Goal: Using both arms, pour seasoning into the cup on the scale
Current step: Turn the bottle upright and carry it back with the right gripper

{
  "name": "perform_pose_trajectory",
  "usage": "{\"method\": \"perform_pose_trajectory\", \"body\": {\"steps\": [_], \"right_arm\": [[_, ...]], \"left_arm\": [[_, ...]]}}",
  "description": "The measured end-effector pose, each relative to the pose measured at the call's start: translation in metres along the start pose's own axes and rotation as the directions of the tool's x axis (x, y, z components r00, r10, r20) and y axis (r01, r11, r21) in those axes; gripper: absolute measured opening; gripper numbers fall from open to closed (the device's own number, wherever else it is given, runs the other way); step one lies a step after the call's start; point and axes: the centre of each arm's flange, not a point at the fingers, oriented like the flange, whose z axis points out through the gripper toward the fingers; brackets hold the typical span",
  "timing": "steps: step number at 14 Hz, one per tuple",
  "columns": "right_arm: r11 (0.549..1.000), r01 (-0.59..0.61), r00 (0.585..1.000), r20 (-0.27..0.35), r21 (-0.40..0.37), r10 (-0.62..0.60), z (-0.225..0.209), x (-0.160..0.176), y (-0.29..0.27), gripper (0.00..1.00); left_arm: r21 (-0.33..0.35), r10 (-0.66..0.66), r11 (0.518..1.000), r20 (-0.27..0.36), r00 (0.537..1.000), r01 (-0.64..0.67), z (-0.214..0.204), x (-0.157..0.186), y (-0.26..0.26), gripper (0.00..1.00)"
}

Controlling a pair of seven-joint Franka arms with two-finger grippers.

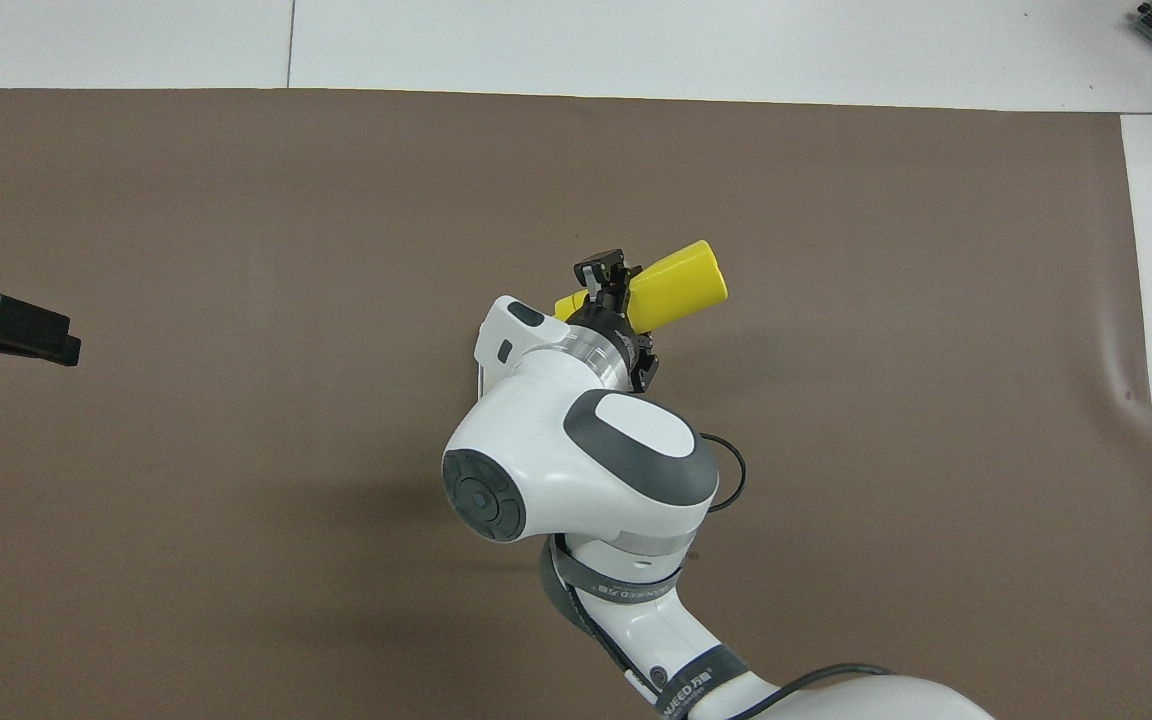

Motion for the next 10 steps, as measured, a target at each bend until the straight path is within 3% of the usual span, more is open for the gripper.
{"method": "perform_pose_trajectory", "body": {"steps": [5, 10], "right_arm": [[0.967, -0.206, 0.973, -0.072, 0.149, 0.218, 0.007, -0.055, 0.018, 0.53], [0.851, -0.406, 0.881, -0.104, 0.332, 0.461, 0.022, -0.124, 0.023, 0.53]], "left_arm": [[0.000, 0.000, 1.000, 0.000, 1.000, 0.000, 0.000, 0.000, 0.000, 1.00], [0.000, 0.000, 1.000, 0.000, 1.000, 0.000, 0.000, 0.000, 0.000, 1.00]]}}
